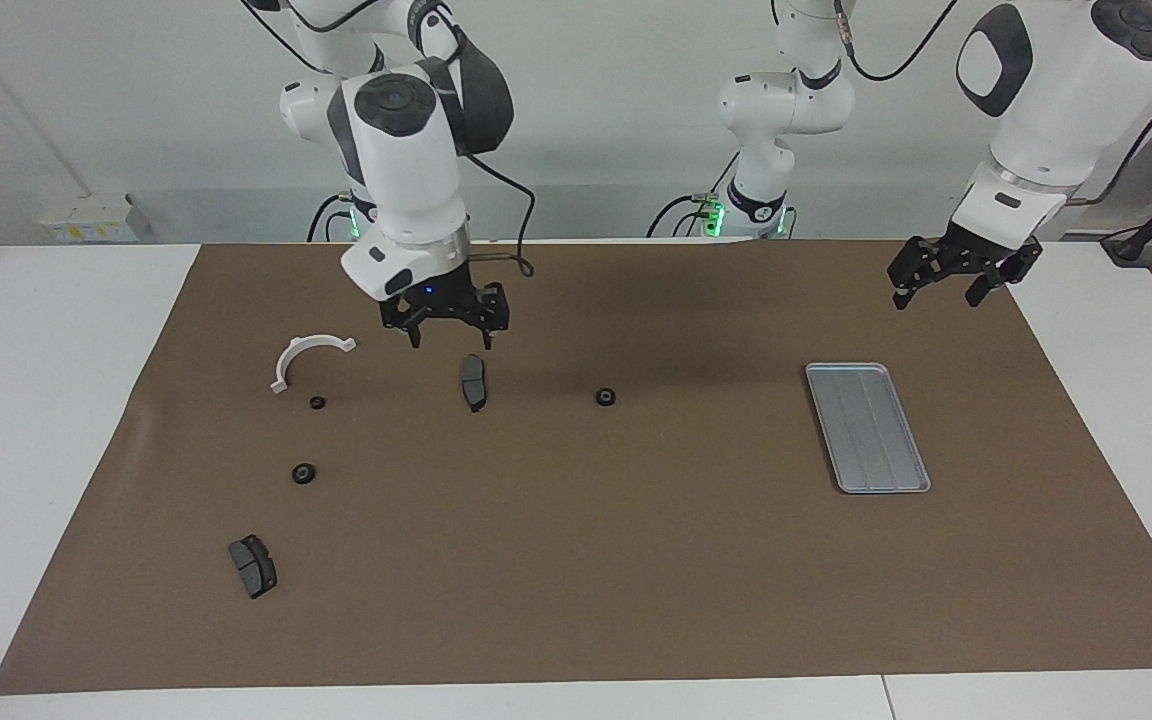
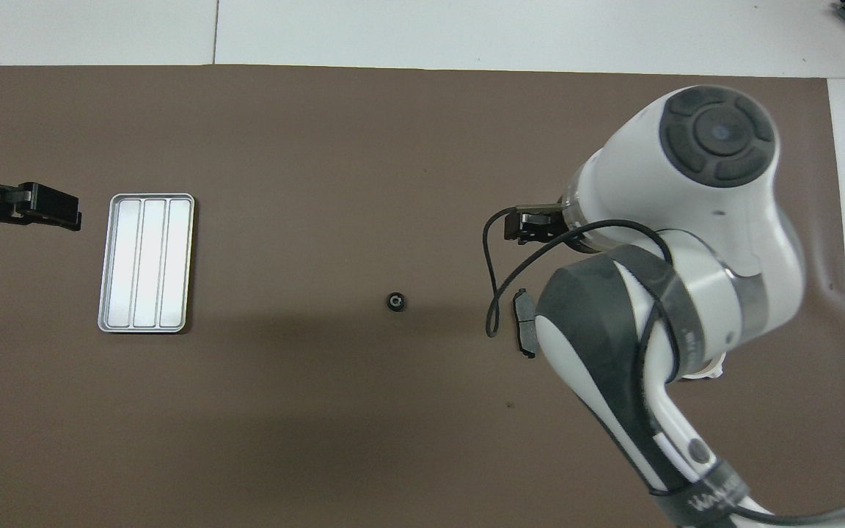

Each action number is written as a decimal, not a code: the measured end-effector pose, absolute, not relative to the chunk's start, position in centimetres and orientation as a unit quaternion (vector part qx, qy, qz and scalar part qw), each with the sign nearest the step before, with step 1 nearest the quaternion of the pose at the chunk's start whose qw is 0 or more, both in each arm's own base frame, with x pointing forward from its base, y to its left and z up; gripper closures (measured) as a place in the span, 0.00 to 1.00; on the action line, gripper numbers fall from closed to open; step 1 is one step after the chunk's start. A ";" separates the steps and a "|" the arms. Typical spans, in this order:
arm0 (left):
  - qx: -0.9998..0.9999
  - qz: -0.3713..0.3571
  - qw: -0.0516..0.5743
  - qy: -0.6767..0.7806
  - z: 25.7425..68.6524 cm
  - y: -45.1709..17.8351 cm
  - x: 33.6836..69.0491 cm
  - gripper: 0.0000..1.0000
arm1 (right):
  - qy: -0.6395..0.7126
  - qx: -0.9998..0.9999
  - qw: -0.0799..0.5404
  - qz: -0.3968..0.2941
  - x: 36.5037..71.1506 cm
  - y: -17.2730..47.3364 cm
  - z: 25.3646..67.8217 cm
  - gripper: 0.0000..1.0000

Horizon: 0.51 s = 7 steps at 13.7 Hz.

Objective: Place bearing gear from tray to pile

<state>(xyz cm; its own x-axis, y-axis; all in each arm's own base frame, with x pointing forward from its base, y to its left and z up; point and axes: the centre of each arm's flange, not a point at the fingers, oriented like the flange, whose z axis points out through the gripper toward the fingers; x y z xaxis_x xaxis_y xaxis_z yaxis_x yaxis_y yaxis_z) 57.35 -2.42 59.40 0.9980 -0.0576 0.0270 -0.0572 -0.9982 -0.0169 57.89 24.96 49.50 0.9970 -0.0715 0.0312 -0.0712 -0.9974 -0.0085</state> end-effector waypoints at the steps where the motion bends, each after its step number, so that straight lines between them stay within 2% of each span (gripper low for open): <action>1: -0.999 -0.019 0.008 0.030 59.0 -2.5 57.5 0.00 | 0.037 -0.999 0.007 -0.018 58.1 26.5 48.0 0.00; 7: -0.999 -0.029 -0.004 0.032 57.8 -3.1 57.0 0.00 | 0.039 -0.999 0.021 -0.025 57.2 35.3 38.0 0.00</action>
<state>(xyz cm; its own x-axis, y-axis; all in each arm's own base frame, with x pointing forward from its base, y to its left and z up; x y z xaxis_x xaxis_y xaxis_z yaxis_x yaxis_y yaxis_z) 57.03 -3.13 57.79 0.9962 -0.0641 0.0583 -0.0646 -0.9979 0.0068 57.18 35.25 37.99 0.9957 -0.0789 0.0483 -0.0768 -0.9961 -0.0430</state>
